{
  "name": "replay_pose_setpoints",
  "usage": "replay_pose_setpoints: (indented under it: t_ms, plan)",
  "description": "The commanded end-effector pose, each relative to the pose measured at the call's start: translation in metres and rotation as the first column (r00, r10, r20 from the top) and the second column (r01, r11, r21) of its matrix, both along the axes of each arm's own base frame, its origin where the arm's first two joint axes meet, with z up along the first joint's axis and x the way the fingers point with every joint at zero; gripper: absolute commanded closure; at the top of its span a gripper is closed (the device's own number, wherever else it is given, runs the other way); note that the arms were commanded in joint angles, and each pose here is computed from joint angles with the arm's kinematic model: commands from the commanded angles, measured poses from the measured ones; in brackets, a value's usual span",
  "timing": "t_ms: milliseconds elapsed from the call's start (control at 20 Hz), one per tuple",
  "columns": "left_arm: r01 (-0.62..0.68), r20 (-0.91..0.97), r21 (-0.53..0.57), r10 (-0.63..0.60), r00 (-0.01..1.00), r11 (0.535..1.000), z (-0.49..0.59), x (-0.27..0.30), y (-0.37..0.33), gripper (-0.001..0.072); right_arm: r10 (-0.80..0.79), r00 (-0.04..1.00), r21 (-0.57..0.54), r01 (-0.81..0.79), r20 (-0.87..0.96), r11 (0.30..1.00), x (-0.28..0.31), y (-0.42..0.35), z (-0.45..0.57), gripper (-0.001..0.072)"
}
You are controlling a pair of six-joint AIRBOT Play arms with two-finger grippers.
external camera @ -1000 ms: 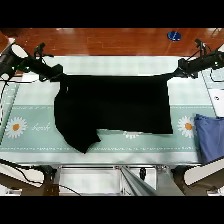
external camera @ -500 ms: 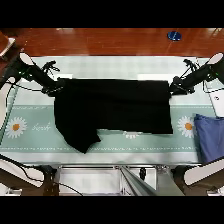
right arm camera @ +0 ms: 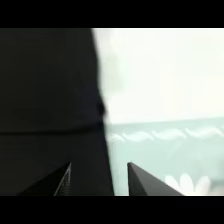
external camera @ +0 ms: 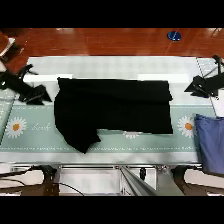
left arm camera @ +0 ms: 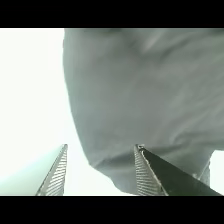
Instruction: Fold the shirts.
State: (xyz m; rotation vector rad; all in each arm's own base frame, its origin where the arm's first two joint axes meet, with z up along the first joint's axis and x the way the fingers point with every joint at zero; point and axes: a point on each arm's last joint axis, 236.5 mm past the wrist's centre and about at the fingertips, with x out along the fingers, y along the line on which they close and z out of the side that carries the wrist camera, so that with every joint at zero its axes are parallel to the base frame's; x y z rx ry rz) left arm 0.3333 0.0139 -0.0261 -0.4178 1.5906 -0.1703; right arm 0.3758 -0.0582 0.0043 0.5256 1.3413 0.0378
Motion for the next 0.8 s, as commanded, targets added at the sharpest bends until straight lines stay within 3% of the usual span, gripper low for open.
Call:
replay_pose_setpoints:
  t_ms: [0, 100, 200, 450, 750]
  plan:
    - [-0.154, 0.015, -0.097, 0.156, 0.988, 0.983, -0.011, -0.053, 0.004, 0.0197, -0.087, 0.99, 0.034, 0.083, 0.113, 0.996, -0.035, 0.011, -0.004, 0.0299]
    - [-0.267, 0.0, -0.232, 0.274, 0.962, 0.935, -0.018, -0.076, -0.011, 0.0197, -0.096, 0.99, 0.096, 0.087, 0.104, 0.992, -0.06, 0.036, -0.02, 0.0299]
    - [-0.324, -0.064, -0.279, 0.32, 0.945, 0.904, -0.031, -0.102, -0.022, 0.0197, -0.114, 0.989, 0.162, 0.099, 0.092, 0.982, -0.075, 0.056, -0.032, 0.0299]
    - [-0.302, -0.185, -0.264, 0.259, 0.948, 0.916, -0.058, -0.147, -0.05, 0.0198, -0.124, 0.991, 0.242, 0.107, 0.059, 0.964, -0.09, 0.077, -0.046, 0.03]
    - [-0.281, -0.12, -0.258, 0.258, 0.959, 0.924, -0.083, -0.135, -0.081, 0.0199, -0.132, 0.99, 0.243, 0.114, 0.058, 0.963, -0.089, 0.077, -0.046, 0.03]
